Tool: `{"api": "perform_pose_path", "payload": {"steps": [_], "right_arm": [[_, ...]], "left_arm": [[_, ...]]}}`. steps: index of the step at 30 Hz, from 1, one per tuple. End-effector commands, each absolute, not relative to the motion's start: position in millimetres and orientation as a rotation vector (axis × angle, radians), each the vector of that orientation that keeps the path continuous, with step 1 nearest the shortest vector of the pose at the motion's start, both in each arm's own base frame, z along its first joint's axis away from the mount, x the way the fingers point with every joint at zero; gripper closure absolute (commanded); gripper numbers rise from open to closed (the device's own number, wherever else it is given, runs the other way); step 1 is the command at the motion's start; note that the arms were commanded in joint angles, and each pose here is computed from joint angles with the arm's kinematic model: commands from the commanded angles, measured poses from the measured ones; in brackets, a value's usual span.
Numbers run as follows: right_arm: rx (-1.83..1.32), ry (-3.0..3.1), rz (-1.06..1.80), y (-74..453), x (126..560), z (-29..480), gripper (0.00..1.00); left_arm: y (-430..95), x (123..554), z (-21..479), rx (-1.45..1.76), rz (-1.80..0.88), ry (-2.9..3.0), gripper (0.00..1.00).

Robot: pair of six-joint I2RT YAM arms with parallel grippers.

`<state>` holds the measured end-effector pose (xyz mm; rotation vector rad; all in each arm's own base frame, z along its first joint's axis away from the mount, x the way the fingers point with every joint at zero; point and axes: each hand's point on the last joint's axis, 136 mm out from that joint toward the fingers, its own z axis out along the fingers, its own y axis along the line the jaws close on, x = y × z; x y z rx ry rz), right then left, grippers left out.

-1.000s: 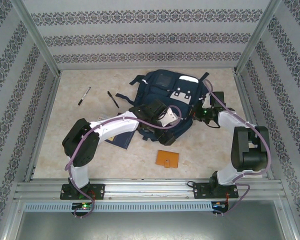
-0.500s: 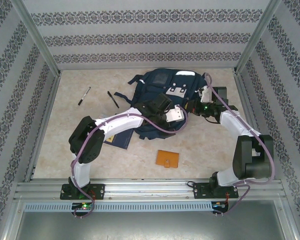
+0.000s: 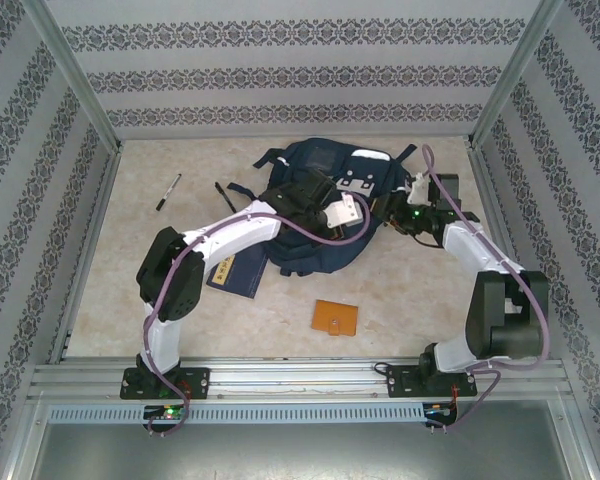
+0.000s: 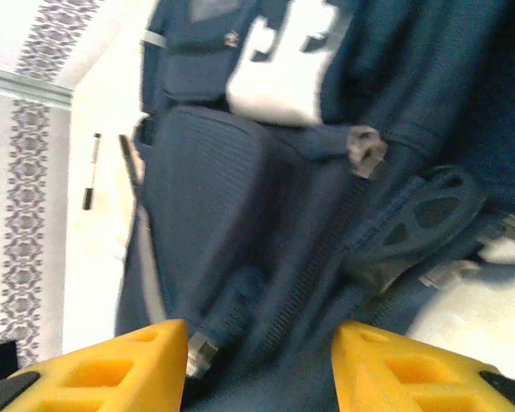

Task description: Pack the student bag

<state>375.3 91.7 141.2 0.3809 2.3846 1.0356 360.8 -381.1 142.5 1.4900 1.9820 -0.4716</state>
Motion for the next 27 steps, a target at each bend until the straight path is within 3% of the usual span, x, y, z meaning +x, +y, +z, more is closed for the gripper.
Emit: {"api": "perform_pose_path", "payload": {"steps": [1, 12, 20, 27], "right_arm": [[0.517, 2.384, 0.903, 62.3, 360.2, 123.3, 0.51], [0.096, 2.263, 0.865, 72.7, 364.6, 116.2, 0.52], [0.125, 2.289, 1.025, 85.6, 388.4, 102.4, 0.52], [0.006, 2.183, 1.179, 102.2, 397.2, 121.1, 0.51]], "left_arm": [[-374.2, 355.6, 161.3, 1.431, -0.701, 1.998, 1.00], [-369.2, 343.3, 186.1, 1.475, -0.892, 1.965, 1.00], [-368.3, 346.1, 207.9, 1.453, -0.966, 1.910, 1.00], [-371.4, 341.8, 220.4, 1.444, -1.081, 1.871, 1.00]]}}
